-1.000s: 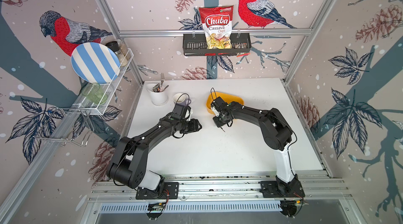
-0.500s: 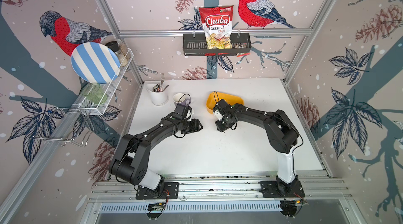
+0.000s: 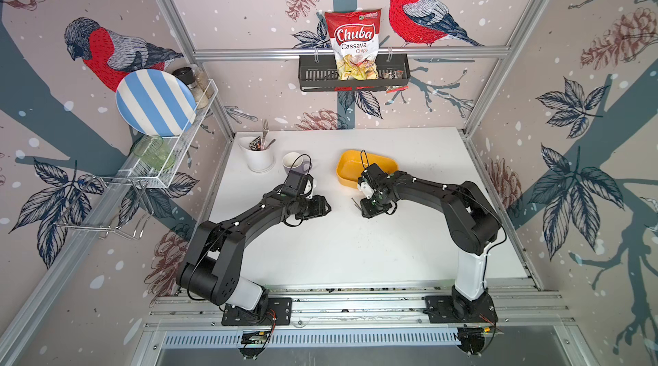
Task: Put the nails on the desktop into the storage box
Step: Adjust the nail at the center of the board, then pick up the nail from the center of the board.
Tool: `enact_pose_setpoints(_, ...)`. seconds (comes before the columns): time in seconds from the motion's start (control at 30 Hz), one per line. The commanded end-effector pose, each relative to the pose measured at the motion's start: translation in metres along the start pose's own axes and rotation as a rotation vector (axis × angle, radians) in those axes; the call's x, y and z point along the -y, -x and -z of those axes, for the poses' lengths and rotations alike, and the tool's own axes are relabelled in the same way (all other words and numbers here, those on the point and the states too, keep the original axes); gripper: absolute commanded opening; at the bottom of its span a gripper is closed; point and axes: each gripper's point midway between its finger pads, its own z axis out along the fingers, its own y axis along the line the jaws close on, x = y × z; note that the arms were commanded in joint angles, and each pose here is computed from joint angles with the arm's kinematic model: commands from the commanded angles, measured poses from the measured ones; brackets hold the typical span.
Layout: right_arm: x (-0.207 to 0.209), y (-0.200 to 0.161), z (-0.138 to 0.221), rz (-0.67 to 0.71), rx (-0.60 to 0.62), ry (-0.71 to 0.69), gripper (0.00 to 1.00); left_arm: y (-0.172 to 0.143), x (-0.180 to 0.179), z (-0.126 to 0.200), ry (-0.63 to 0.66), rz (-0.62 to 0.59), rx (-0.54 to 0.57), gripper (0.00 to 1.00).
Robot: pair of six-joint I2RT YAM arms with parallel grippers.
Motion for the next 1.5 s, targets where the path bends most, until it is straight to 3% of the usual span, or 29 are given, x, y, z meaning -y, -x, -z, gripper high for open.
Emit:
enact_pose_setpoints(0.0, -0.016, -0.02, -0.007, 0.005, -0.062, 0.042, 0.43, 0.003, 0.002, -0.002, -0.001, -0.003, 0.002, 0.62)
enact_pose_setpoints(0.27, -0.041, -0.03, -0.018, 0.051, -0.107, 0.051, 0.41, 0.0, 0.002, -0.005, 0.003, -0.005, -0.01, 0.62)
enact_pose_setpoints(0.57, -0.021, -0.004, -0.031, 0.01, -0.118, -0.051, 0.41, -0.002, 0.0, -0.003, 0.01, -0.001, -0.007, 0.62)
enact_pose_setpoints(0.73, -0.023, 0.018, -0.033, 0.011, -0.095, -0.041, 0.41, -0.003, 0.0, -0.004, 0.016, -0.005, -0.014, 0.62)
enact_pose_setpoints(1.03, -0.028, 0.008, -0.042, 0.074, -0.145, -0.057, 0.4, -0.007, -0.005, -0.005, 0.034, -0.01, -0.028, 0.62)
enact_pose_setpoints(1.33, -0.063, 0.002, -0.022, 0.081, -0.111, 0.18, 0.44, -0.006, -0.006, -0.011, 0.032, -0.018, -0.047, 0.62)
enact_pose_setpoints(1.47, -0.064, -0.018, -0.024, 0.117, -0.163, 0.192, 0.45, -0.005, -0.006, -0.013, 0.035, -0.023, -0.056, 0.62)
